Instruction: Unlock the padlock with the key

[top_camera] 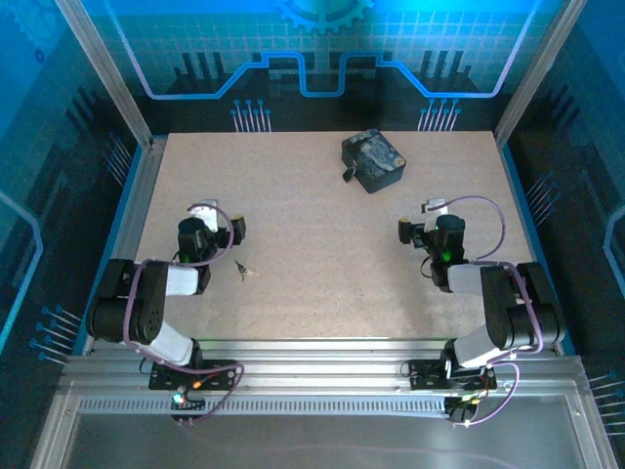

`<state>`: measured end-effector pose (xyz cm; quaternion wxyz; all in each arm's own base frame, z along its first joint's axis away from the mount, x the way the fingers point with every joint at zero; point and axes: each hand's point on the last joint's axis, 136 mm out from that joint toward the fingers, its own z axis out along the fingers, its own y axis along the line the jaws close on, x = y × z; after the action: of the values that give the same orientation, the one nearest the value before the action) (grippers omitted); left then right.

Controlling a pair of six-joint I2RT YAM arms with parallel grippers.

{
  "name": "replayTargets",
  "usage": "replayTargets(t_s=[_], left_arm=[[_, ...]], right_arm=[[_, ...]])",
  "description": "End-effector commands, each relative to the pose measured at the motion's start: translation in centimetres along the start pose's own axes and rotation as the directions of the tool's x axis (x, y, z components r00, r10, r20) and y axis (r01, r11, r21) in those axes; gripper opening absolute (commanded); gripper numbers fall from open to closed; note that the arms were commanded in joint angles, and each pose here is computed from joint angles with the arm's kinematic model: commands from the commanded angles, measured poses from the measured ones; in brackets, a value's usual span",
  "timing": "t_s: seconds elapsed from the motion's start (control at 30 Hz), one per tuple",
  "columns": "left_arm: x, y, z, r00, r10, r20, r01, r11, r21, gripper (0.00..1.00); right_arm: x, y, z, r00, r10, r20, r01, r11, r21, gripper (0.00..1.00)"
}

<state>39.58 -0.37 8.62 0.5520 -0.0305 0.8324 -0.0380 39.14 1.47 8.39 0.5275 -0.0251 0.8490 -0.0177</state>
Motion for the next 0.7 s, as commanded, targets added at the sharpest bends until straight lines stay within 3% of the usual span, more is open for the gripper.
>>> replayTargets(t_s=[0.0,0.13,0.23,0.33,0.47,0.67], left_arm=[[-3.1,0.7,-0.3,0.999,-0.017,-0.029,0.015,0.998,-0.059,0.99],[-6.3,3.5,-0.9,0.988,-0.15,-0.042,0.135,0.958,-0.253,0.99],[-6.2,4.0,-1.1,0.949,-0.268,-0.164,0.201,0.919,-0.34,0.99],[-6.4,3.7,-1.5,0.918,-0.342,-0.201,0.243,0.886,-0.394,0.99],[-6.4,0.1,-2.2,0.921,-0.29,-0.262,0.185,0.914,-0.361,0.99],[-6.5,-3.3,-3.5,0.909,-0.245,-0.338,0.135,0.939,-0.318,0.99]], right_arm=[[-2.9,-2.5,-0.7,0.997,0.074,-0.002,-0.073,0.993,0.09,1.0],[-4.8,-4.4,-0.3,0.957,0.233,-0.172,-0.208,0.966,0.151,0.98],[-6.9,-3.7,1.6,0.879,0.388,-0.276,-0.359,0.921,0.153,0.92],[-9.0,-1.8,4.1,0.795,0.521,-0.312,-0.513,0.851,0.114,0.89],[-10.6,0.6,7.9,0.713,0.613,-0.34,-0.624,0.776,0.088,0.87],[-9.8,4.4,13.1,0.642,0.648,-0.411,-0.676,0.731,0.096,0.86]])
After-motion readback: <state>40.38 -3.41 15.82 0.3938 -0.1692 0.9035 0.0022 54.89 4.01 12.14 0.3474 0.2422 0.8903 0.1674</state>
